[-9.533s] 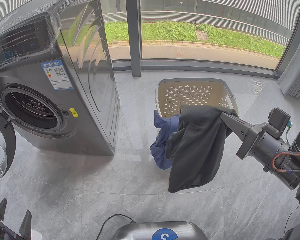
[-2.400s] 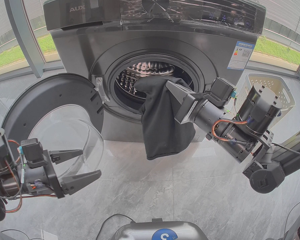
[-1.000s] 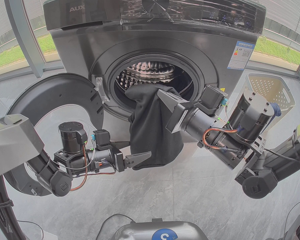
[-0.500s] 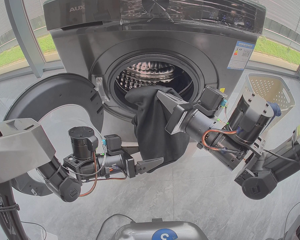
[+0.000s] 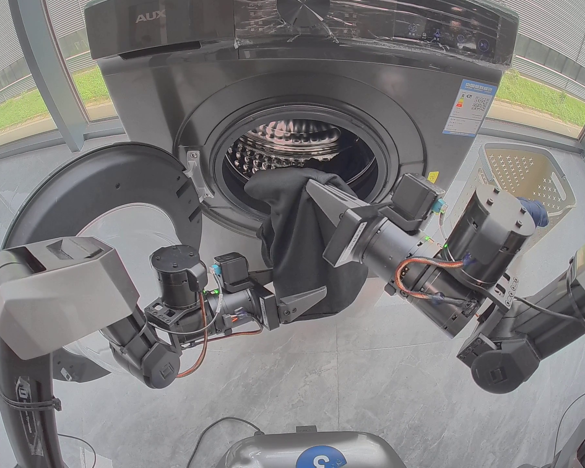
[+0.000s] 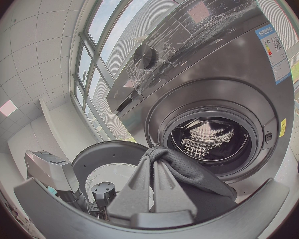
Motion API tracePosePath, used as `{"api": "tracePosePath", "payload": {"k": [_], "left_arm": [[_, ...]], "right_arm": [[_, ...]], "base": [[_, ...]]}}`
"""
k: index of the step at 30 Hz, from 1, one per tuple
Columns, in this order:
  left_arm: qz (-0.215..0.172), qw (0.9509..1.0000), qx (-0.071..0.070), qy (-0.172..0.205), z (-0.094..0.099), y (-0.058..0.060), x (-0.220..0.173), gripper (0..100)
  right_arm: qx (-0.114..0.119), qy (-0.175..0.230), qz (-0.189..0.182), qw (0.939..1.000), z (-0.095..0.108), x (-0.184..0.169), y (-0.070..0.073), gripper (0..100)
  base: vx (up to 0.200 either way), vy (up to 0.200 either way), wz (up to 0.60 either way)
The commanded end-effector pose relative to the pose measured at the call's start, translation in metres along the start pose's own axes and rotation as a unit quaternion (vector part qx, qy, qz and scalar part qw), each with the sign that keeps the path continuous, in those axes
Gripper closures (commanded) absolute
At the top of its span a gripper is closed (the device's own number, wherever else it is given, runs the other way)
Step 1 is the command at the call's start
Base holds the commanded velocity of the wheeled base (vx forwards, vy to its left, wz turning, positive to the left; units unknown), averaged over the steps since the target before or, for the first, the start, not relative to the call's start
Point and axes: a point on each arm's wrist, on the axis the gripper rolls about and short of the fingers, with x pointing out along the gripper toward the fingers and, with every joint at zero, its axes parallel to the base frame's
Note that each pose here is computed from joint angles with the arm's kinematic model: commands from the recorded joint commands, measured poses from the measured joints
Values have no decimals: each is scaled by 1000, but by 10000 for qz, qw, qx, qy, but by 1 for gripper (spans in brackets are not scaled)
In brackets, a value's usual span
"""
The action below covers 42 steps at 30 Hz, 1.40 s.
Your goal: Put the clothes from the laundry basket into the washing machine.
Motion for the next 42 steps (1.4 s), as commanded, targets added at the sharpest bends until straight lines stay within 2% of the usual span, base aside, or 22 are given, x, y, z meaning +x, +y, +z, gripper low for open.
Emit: {"api": "tracePosePath", "payload": {"k": [1, 4, 5, 8, 12, 13, 15, 21, 23, 30, 31, 35, 39, 42], "left_arm": [[13, 10000, -20, 23, -5, 3, 5, 0], [32, 10000, -8, -29, -3, 3, 5, 0], [32, 10000, -8, -29, -3, 3, 5, 100], [65, 9997, 68, -244, 3, -3, 4, 100], [-70, 9991, 131, -396, 15, -21, -7, 100], [-80, 9990, 138, -408, 16, -23, -8, 100], [-220, 9982, 214, -518, 25, -40, -19, 100], [-518, 9956, 341, -698, 35, -71, -38, 100], [-564, 9952, 357, -722, 37, -76, -40, 100], [-558, 9936, 435, -886, 47, -77, -42, 100], [-545, 9935, 439, -896, 48, -76, -43, 100], [-400, 9928, 454, -1032, 53, -73, -41, 100], [-15, 9871, 431, -1542, 74, -64, -34, 100], [128, 9843, 365, -1725, 82, -59, -31, 100]], "right_arm": [[2, 32, 2, 10000, -2, -1, 0, 100], [9, 39, 0, 10000, -2, -1, 0, 100], [9, 39, 0, 10000, -2, -1, 0, 100], [-1, 53, -34, 10000, -3, -2, -2, 100], [-23, 108, -118, 9999, -6, -1, -8, 100], [-25, 113, -128, 9999, -7, -1, -9, 100], [-46, 70, -169, 9998, -11, 1, -14, 100], [-115, 106, -294, 9994, -34, 5, -29, 100], [-125, 180, -314, 9993, -40, 5, -31, 100], [-123, 328, -301, 9989, -46, 0, -28, 100], [-122, 352, -300, 9989, -47, -1, -28, 0], [-140, 522, -401, 9977, -50, -11, -33, 0], [-157, 580, -478, 9970, -52, -26, -39, 0], [-176, 642, -542, 9963, -55, -35, -43, 0]], "base": [[0, 0, 0], [0, 0, 0], [0, 0, 0], [0, 0, 0], [0, 0, 0], [0, 0, 0], [0, 0, 0], [0, 0, 0], [0, 0, 0], [0, 0, 0], [0, 0, 0], [0, 0, 0], [0, 0, 0], [0, 0, 0]]}}
